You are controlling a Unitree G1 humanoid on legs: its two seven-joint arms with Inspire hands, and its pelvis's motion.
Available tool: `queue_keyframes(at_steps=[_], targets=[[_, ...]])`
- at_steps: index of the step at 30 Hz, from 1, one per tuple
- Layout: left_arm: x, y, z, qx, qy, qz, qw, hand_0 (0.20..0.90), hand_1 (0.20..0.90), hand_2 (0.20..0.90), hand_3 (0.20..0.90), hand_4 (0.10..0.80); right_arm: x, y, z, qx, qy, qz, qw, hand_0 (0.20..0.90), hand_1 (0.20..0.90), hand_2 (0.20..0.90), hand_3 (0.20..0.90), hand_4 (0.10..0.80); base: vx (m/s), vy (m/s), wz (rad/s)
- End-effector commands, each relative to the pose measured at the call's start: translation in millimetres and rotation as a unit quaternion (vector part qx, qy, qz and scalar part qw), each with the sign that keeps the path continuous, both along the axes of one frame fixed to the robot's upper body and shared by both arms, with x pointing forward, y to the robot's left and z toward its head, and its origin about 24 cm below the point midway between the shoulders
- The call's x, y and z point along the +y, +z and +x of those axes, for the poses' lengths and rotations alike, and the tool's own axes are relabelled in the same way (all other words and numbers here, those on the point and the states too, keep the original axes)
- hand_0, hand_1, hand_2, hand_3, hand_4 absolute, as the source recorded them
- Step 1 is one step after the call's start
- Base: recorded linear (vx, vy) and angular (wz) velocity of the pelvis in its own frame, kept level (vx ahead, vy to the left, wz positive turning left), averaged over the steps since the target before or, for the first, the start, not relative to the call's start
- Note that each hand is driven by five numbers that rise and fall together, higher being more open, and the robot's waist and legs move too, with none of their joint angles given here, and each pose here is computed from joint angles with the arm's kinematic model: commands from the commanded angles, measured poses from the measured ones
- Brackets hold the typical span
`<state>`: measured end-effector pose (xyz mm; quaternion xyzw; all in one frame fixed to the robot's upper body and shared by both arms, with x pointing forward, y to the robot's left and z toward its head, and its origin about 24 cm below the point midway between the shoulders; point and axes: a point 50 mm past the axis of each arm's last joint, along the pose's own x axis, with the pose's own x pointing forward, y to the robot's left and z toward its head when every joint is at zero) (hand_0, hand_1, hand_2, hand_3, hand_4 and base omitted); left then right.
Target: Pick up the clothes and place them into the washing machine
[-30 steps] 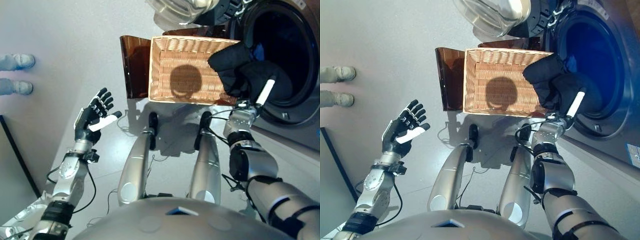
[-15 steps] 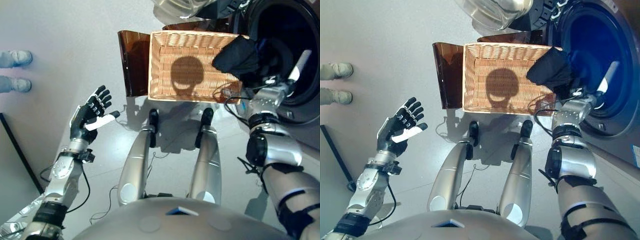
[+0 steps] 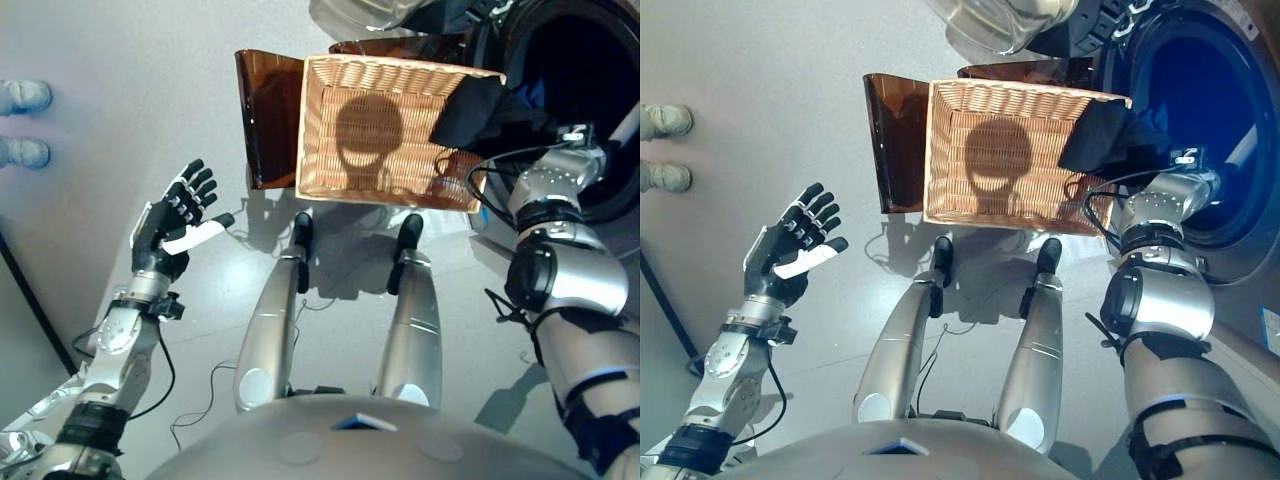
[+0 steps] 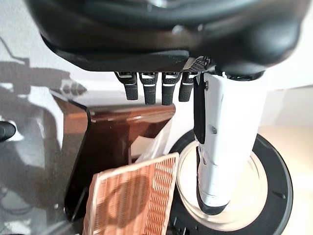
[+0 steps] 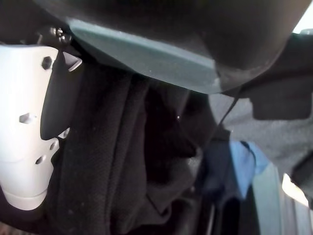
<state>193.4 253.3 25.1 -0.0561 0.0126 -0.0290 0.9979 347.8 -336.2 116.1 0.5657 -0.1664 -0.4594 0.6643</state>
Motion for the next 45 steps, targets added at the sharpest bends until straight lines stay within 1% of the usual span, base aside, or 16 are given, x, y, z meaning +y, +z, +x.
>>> queue_keyframes(at_steps=[1, 6, 13, 14, 15, 18, 24, 28, 29, 30, 32, 34, 35, 37, 41, 45], targets=[[18, 25, -6, -0.059, 0.025, 0.027, 0.998, 0.9, 0.9, 0.9, 0.9, 0.8, -53, 46, -32, -0.056, -0.142, -0.049, 0.987, 0.2, 0.2, 0.2, 0.2, 0.3, 0.0, 0.0, 0.0], [21, 23, -9, -0.048, 0.028, 0.026, 0.998, 0.9, 0.9, 0.9, 0.9, 0.8, -57, 37, -41, -0.061, -0.175, -0.009, 0.983, 0.2, 0.2, 0.2, 0.2, 0.3, -0.004, 0.014, -0.01], [21, 22, -9, -0.043, 0.022, 0.025, 0.999, 0.9, 0.9, 0.9, 0.9, 0.8, -54, 38, -40, -0.072, -0.173, -0.025, 0.982, 0.2, 0.2, 0.2, 0.2, 0.3, -0.006, 0.007, -0.02], [20, 23, -9, -0.045, 0.021, 0.024, 0.998, 0.9, 0.9, 0.9, 0.9, 0.8, -54, 39, -40, -0.072, -0.169, -0.03, 0.982, 0.359, 0.359, 0.359, 0.359, 0.414, 0.011, 0.004, -0.07], [20, 23, -9, -0.046, 0.02, 0.026, 0.998, 0.9, 0.9, 0.9, 0.9, 0.8, -53, 39, -39, -0.069, -0.164, -0.038, 0.983, 0.9, 0.9, 0.9, 0.9, 0.8, 0.008, 0.004, -0.05], [21, 25, -8, -0.048, 0.019, 0.029, 0.998, 0.9, 0.9, 0.9, 0.9, 0.8, -54, 42, -38, -0.062, -0.153, -0.058, 0.985, 0.9, 0.9, 0.9, 0.9, 0.8, 0.0, 0.0, 0.0], [25, 24, -11, -0.043, 0.024, 0.038, 0.998, 0.9, 0.9, 0.9, 0.9, 0.8, -61, 51, -40, -0.007, -0.135, -0.118, 0.984, 0.9, 0.9, 0.9, 0.9, 0.8, 0.0, 0.0, 0.0], [27, 25, -13, -0.044, 0.026, 0.042, 0.998, 0.9, 0.9, 0.9, 0.9, 0.8, -57, 44, -39, -0.002, -0.129, -0.119, 0.985, 0.9, 0.9, 0.9, 0.9, 0.8, 0.0, 0.0, 0.0], [30, 27, -14, -0.045, 0.025, 0.049, 0.997, 0.9, 0.9, 0.9, 0.9, 0.8, -56, 39, -36, 0.041, -0.1, -0.155, 0.982, 0.9, 0.9, 0.9, 0.9, 0.8, 0.0, 0.0, 0.0], [30, 27, -14, -0.045, 0.025, 0.049, 0.997, 0.9, 0.9, 0.9, 0.9, 0.8, -51, 41, -32, 0.056, -0.084, -0.173, 0.98, 0.9, 0.9, 0.9, 0.9, 0.8, 0.0, 0.0, 0.0], [32, 29, -15, -0.046, 0.021, 0.06, 0.997, 0.9, 0.9, 0.9, 0.9, 0.8, -47, 41, -26, 0.115, -0.045, -0.237, 0.964, 0.9, 0.9, 0.9, 0.9, 0.8, 0.089, -0.012, 0.0], [32, 30, -16, -0.047, 0.014, 0.058, 0.997, 0.9, 0.9, 0.9, 0.9, 0.8, -41, 43, -19, 0.134, -0.018, -0.271, 0.953, 0.9, 0.9, 0.9, 0.9, 0.8, 0.0, 0.0, 0.0], [32, 30, -16, -0.047, 0.014, 0.057, 0.997, 0.9, 0.9, 0.9, 0.9, 0.8, -40, 43, -19, 0.134, -0.018, -0.272, 0.953, 0.9, 0.9, 0.9, 0.9, 0.8, -0.11, 0.025, -0.07], [33, 31, -18, -0.044, 0.008, 0.057, 0.997, 0.9, 0.9, 0.9, 0.9, 0.8, -29, 44, -10, 0.158, 0.019, -0.321, 0.934, 0.9, 0.9, 0.9, 0.9, 0.8, 0.041, 0.008, -0.11], [34, 29, -21, -0.038, 0.003, 0.06, 0.997, 0.9, 0.9, 0.9, 0.9, 0.8, -13, 34, -3, 0.193, 0.067, -0.38, 0.902, 0.9, 0.9, 0.9, 0.9, 0.8, 0.025, 0.002, -0.03], [33, 27, -22, -0.03, -0.008, 0.063, 0.998, 0.9, 0.9, 0.9, 0.9, 0.8, -1, 17, -1, 0.228, 0.109, -0.42, 0.872, 0.9, 0.9, 0.9, 0.9, 0.8, 0.0, 0.0, 0.0]])
